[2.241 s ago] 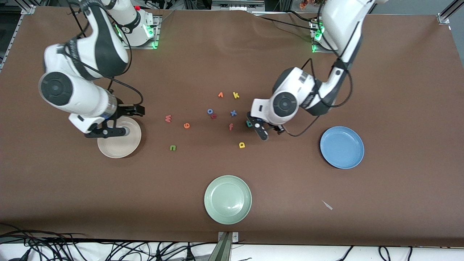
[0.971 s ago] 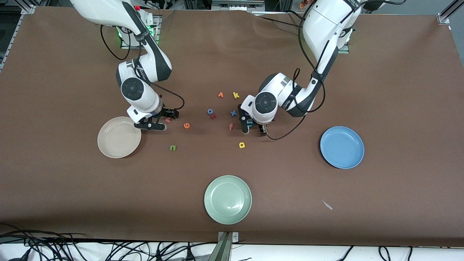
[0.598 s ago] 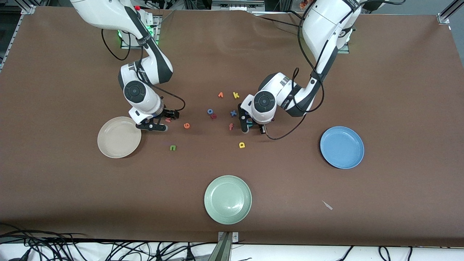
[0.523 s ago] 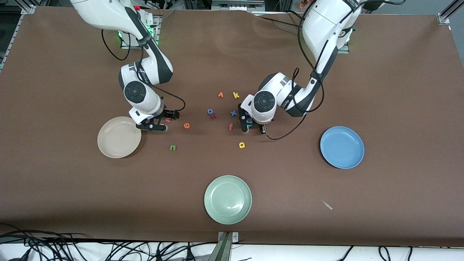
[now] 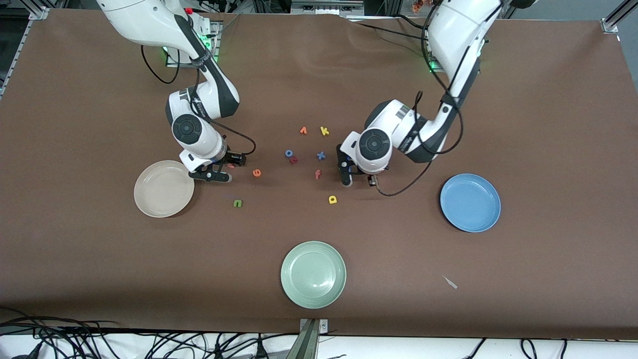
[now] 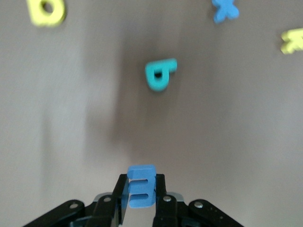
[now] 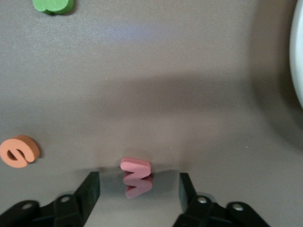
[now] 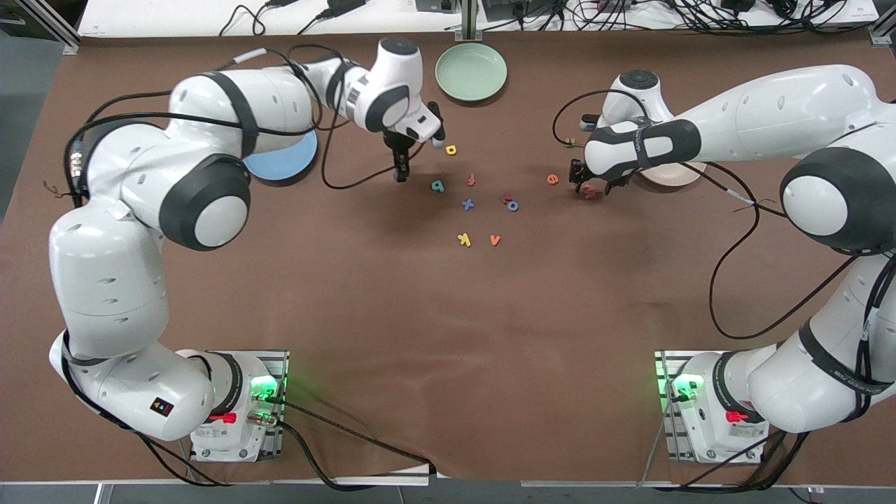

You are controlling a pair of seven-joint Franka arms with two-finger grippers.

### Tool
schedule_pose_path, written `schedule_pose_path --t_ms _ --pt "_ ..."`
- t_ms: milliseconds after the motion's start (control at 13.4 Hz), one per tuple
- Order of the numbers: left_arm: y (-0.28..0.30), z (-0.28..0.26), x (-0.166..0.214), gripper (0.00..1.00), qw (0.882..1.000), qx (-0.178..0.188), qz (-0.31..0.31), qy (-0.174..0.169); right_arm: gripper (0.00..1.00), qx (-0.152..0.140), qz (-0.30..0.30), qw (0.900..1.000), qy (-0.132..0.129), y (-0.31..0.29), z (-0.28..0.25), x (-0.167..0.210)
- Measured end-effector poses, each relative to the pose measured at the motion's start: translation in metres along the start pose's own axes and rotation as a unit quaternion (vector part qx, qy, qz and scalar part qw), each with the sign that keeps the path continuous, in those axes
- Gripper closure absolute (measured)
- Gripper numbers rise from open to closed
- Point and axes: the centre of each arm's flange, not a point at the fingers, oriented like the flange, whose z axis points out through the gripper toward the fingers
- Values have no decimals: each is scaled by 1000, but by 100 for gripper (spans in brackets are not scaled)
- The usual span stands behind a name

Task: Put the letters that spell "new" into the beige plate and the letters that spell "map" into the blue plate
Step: 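Carry the m to the blue plate while the right gripper lifts w, then release the m on the blue plate while the right gripper lowers w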

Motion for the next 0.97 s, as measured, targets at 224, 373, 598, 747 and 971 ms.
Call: schedule_pose_path --t_ms 224,373,598,747,971 --pt "-27 -37 -63 74 1000 -27 -3 -15 53 1 0 1000 0 0 0 0" --pt "-66 -42 -127 74 999 -35 -17 -15 68 1 1 1000 0 0 1 0" --pt "-108 -33 -207 74 998 -21 -32 -53 73 2 1 1000 1 -1 0 1" --pt "-120 -25 -231 74 997 -12 -38 -69 73 2 5 1000 -1 -5 -8 6" --pt "-141 0 -248 74 997 18 -28 -68 73 -12 10 999 -34 -15 -45 26"
